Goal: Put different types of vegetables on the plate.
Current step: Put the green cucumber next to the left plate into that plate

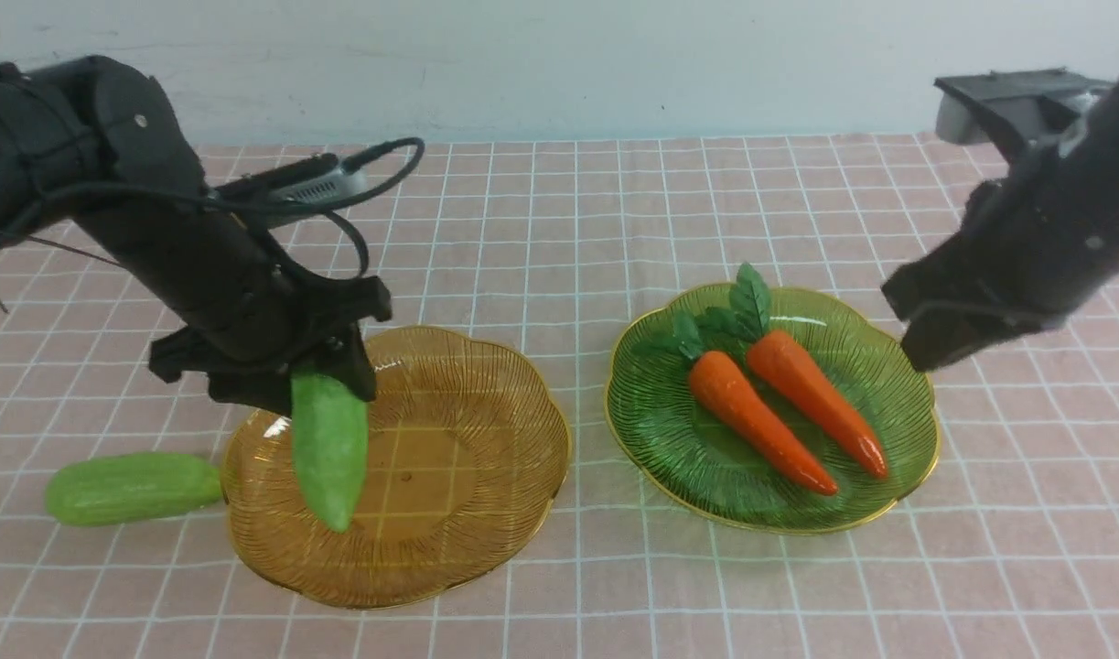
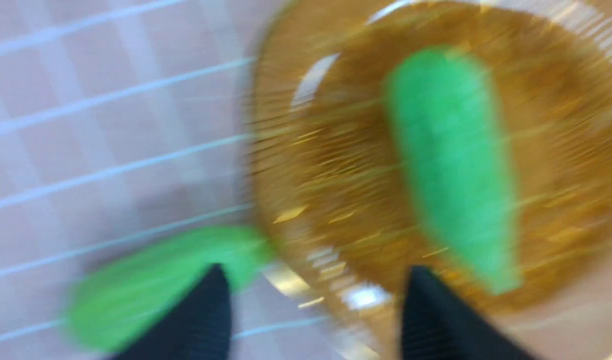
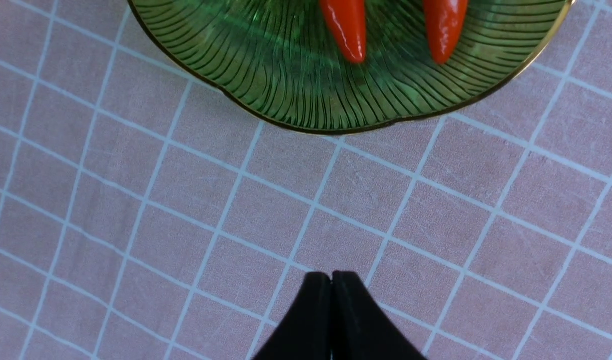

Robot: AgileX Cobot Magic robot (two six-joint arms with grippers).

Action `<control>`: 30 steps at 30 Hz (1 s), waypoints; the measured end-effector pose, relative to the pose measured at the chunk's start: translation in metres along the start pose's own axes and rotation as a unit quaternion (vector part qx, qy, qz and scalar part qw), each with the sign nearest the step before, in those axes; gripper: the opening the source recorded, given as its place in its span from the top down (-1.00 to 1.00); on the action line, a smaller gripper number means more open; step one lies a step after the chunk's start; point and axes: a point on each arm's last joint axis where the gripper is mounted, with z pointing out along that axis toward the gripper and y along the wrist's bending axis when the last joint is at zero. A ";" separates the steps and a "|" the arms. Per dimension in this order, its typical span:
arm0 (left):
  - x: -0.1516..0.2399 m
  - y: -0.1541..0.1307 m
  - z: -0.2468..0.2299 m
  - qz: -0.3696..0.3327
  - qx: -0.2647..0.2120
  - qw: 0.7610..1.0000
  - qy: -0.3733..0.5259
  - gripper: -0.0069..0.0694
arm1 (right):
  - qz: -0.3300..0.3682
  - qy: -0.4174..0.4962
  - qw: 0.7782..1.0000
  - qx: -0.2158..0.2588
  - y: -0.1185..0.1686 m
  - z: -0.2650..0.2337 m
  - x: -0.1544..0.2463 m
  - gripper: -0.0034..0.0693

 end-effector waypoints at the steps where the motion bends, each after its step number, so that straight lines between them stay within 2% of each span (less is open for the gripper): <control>1: 0.002 0.004 0.000 0.018 -0.011 1.000 0.005 -0.19 | 0.000 0.000 1.000 -0.001 0.000 0.000 0.000 0.95; 4: 0.011 0.015 0.009 0.060 -0.031 0.997 0.035 0.47 | 0.002 -0.001 1.000 -0.003 0.001 0.000 0.000 0.95; 5: 0.016 0.016 0.015 0.071 -0.030 0.996 0.050 0.62 | 0.002 -0.001 1.000 -0.004 0.001 0.000 0.000 0.95; 8: 0.031 0.017 0.031 0.106 -0.025 0.990 0.093 0.79 | 0.003 -0.001 1.000 -0.006 0.001 0.000 0.000 0.95; 10: 0.037 0.022 0.039 0.128 -0.045 0.984 0.119 0.79 | 0.004 -0.002 1.000 -0.009 0.002 0.000 0.000 0.95; 12: 0.038 0.027 0.043 0.141 -0.067 0.979 0.134 0.69 | 0.005 -0.003 1.000 -0.013 0.002 0.000 0.000 0.95; 16: 0.037 0.037 0.060 0.154 -0.088 0.971 0.161 0.28 | 0.008 -0.004 1.000 -0.019 0.003 0.000 -0.001 0.95; 17: 0.035 0.039 0.068 0.156 -0.089 0.970 0.164 0.14 | 0.007 -0.004 1.000 -0.019 0.003 0.000 -0.001 0.95; 20: 0.033 0.043 0.100 0.161 -0.081 0.966 0.185 -0.51 | 0.007 -0.004 1.000 -0.019 0.003 0.000 -0.001 0.95; 21: 0.033 0.043 0.107 0.164 -0.081 0.965 0.188 -0.67 | 0.007 -0.004 1.000 -0.019 0.003 0.000 -0.001 0.95; 23: 0.031 0.047 0.113 0.176 -0.095 0.961 0.190 -0.87 | 0.008 -0.004 1.000 -0.021 0.004 0.000 -0.001 0.95; 25: 0.031 0.051 0.121 0.191 -0.109 0.954 0.202 -0.94 | 0.008 -0.004 1.000 -0.021 0.004 0.000 -0.001 0.95; 27: 0.031 0.055 0.128 0.199 -0.120 0.948 0.216 -0.92 | 0.008 -0.004 1.000 -0.021 0.004 0.000 -0.001 0.95; 30: 0.035 0.057 0.140 0.186 -0.126 0.945 0.239 -0.69 | 0.008 -0.005 1.000 -0.022 0.004 0.000 -0.001 0.95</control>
